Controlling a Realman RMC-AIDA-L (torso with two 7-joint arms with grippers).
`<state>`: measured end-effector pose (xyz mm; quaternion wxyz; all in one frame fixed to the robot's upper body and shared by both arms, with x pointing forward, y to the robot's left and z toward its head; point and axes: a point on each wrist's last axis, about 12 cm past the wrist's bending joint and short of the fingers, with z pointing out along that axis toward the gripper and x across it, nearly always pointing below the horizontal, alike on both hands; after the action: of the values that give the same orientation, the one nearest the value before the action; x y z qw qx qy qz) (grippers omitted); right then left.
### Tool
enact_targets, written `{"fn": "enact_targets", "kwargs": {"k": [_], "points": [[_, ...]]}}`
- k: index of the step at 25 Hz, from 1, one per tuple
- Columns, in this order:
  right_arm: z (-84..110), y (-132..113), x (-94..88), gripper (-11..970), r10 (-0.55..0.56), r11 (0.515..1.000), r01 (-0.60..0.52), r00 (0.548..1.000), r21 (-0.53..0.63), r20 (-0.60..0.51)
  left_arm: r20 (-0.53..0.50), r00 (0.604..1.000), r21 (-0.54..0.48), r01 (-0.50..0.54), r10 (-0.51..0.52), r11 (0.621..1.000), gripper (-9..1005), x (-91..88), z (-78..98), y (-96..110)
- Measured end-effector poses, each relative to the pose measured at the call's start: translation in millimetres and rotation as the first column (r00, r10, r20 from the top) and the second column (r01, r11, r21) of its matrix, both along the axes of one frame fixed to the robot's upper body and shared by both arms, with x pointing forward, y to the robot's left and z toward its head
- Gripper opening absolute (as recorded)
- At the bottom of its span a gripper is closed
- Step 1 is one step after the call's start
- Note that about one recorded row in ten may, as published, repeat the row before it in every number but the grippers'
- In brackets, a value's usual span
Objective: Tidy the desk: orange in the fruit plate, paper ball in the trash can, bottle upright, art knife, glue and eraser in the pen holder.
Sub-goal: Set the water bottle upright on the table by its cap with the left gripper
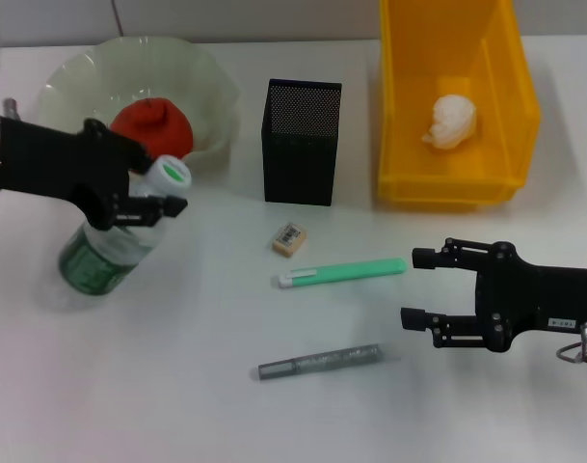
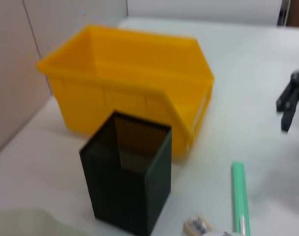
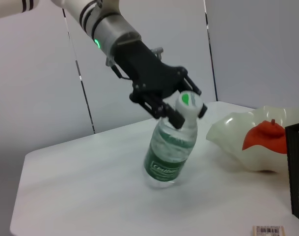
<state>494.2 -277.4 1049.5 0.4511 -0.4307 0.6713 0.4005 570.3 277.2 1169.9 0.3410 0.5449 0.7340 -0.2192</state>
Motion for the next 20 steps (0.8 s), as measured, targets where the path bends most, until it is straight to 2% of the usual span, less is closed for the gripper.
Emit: {"fn": "enact_targets", "kwargs": {"k": [5,12,16,20], "points": [[-0.4,0.8,-0.4,774,0.003,1.000,-0.003,1.000,0.000,-0.002,0.027,0.999,-0.087,-0.016,0.018,0.996,445,-5.4,7.6,14.3],[-0.4,0.8,-0.4,774,0.003,1.000,-0.003,1.000,0.000,-0.002,0.040,0.998,-0.146,-0.043,0.049,0.988,445,-13.7,6.4,26.0],[0.1,1.2,-0.9,774,0.008,1.000,-0.008,1.000,0.004,-0.002,0.067,0.992,-0.228,-0.087,0.105,0.970,445,-25.9,4.9,44.3],[0.3,1.3,-1.2,774,0.011,1.000,-0.011,1.000,0.007,-0.002,0.067,0.992,-0.228,-0.087,0.105,0.970,445,-25.9,4.9,44.3]]}}
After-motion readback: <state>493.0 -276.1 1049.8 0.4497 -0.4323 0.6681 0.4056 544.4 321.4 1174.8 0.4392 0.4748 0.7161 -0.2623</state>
